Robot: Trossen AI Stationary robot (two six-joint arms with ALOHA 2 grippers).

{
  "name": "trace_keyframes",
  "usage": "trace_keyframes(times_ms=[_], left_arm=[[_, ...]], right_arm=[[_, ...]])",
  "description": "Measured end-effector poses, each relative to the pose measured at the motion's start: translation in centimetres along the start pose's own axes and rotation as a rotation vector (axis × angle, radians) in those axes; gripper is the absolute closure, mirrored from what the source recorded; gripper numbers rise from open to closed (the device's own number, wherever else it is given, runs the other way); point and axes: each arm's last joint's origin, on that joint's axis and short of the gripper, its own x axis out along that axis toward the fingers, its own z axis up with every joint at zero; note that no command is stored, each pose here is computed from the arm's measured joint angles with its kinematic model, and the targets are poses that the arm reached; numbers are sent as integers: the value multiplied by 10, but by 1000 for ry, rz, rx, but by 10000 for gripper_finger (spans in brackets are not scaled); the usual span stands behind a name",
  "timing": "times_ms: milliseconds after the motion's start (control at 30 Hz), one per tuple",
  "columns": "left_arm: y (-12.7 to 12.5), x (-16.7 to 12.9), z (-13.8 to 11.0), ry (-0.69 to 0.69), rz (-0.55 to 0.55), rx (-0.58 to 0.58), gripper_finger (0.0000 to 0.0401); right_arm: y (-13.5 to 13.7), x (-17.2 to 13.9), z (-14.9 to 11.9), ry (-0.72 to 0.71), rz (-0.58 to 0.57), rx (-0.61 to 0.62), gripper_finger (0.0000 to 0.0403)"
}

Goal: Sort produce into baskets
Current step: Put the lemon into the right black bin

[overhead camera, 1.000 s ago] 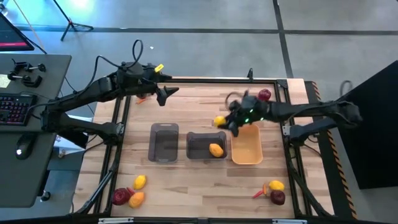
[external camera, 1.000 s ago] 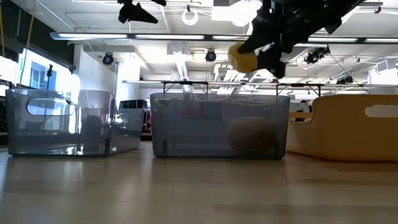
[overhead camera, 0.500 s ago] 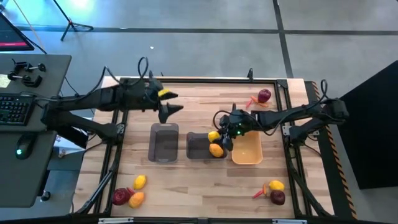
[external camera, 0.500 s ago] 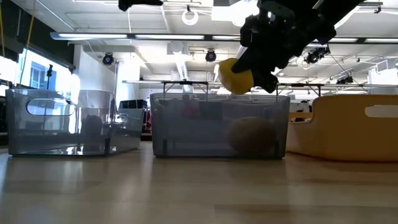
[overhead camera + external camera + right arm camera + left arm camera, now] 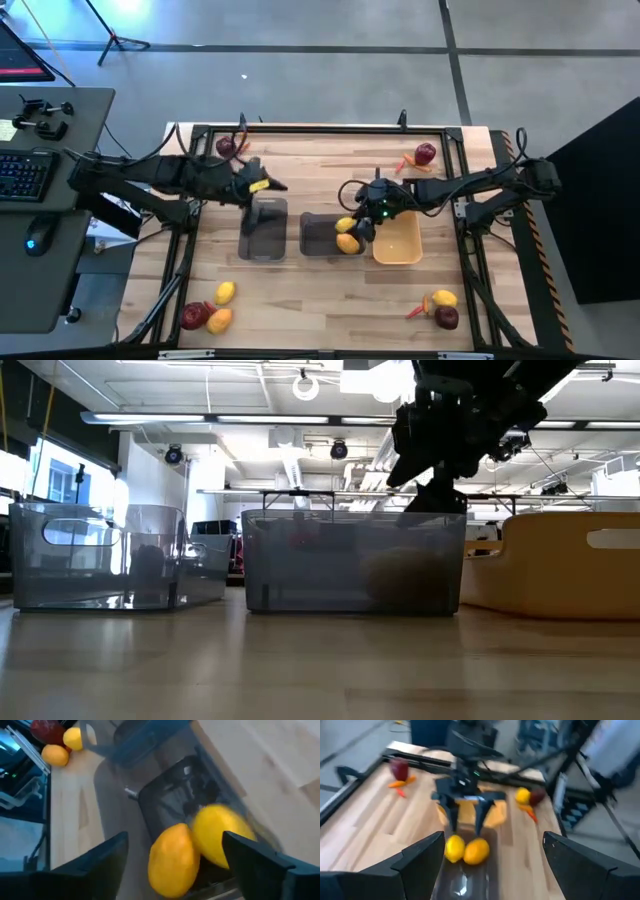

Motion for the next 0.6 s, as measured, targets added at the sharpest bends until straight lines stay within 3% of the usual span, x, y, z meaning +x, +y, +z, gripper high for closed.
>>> trace_keyframes(times_ms=[200, 333, 467, 600], left_arm=[[-13, -5, -6, 36, -54, 71, 77], [-21, -2, -15, 36, -93, 52, 77], [-28, 6, -52, 147, -133, -105, 77], [-36, 10, -93, 395, -26, -373, 77]], right_arm=[[9, -5, 13, -29, 41, 132, 47], [26, -17, 34, -92, 107, 63, 45], [46, -39, 50, -128, 169, -89, 45], [56, -59, 47, -45, 153, -180, 45]])
